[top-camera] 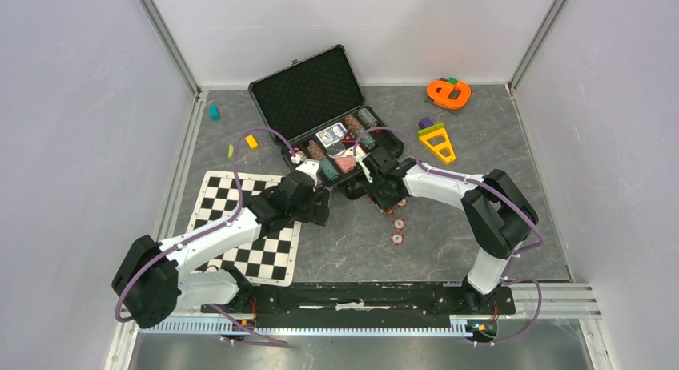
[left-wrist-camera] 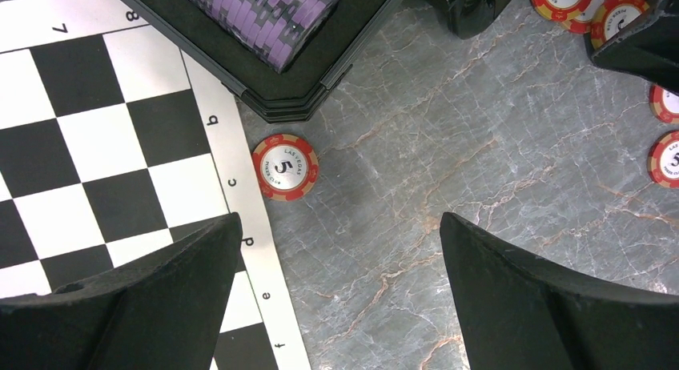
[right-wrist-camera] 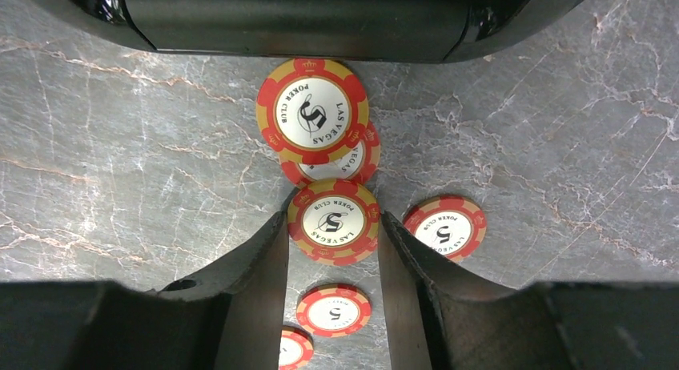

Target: Pack up texas hold em set

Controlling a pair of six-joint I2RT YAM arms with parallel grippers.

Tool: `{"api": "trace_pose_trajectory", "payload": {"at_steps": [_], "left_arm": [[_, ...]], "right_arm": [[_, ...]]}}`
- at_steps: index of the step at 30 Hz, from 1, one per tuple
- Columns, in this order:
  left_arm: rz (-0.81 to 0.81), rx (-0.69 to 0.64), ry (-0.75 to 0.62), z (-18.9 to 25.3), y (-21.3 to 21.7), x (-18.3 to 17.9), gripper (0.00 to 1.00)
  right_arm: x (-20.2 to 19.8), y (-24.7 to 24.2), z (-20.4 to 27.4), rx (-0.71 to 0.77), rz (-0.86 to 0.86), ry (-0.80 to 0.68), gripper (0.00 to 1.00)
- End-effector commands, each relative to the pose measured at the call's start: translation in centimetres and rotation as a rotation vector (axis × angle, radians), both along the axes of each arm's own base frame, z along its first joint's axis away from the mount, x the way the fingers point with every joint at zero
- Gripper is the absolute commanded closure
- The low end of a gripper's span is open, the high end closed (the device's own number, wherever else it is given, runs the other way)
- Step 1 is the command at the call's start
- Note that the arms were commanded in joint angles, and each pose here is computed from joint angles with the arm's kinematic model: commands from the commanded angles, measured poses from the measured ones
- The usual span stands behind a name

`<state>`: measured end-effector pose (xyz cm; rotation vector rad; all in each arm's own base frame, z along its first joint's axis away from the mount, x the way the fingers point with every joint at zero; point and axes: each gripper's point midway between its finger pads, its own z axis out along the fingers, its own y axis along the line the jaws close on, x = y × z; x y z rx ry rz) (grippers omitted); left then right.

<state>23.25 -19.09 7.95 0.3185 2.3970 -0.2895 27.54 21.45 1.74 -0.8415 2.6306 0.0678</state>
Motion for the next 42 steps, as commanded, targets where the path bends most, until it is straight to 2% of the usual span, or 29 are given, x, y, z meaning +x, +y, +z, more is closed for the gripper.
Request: {"api": "trace_pose_trajectory", "payload": {"at_steps": [1, 17, 22, 34, 42], "left_arm": [[-0.003, -0.049, -0.048, 2.3, -0.7, 0.8, 0.01], [-0.012, -0.063, -0.036, 2.3, -1.0, 0.6, 0.01], [-0.015, -0.062, -0.035, 2.2, -1.0, 0.5, 0.01], [-0.016, -0.06, -0.041, 2.3, -1.0, 0.6, 0.01], [0.005, -0.055, -0.057, 2.5, -0.6, 0.8, 0.0]], "right_arm": [[0.6, 0.2, 2.3, 0.025, -0.005, -0.054, 0.58], [-1.5, -1.3, -0.4, -0.01, -0.026, 0.013, 0.53], [-1.9, -1.3, -0.9, -0.003, -0.029, 0.023, 0.36], [-2.2, -0.4, -2.1, 0.052, -0.033, 0.079, 0.43], [-2.4, -1.1, -2.9, 0.021, -0.055, 0.093, 0.49]]}}
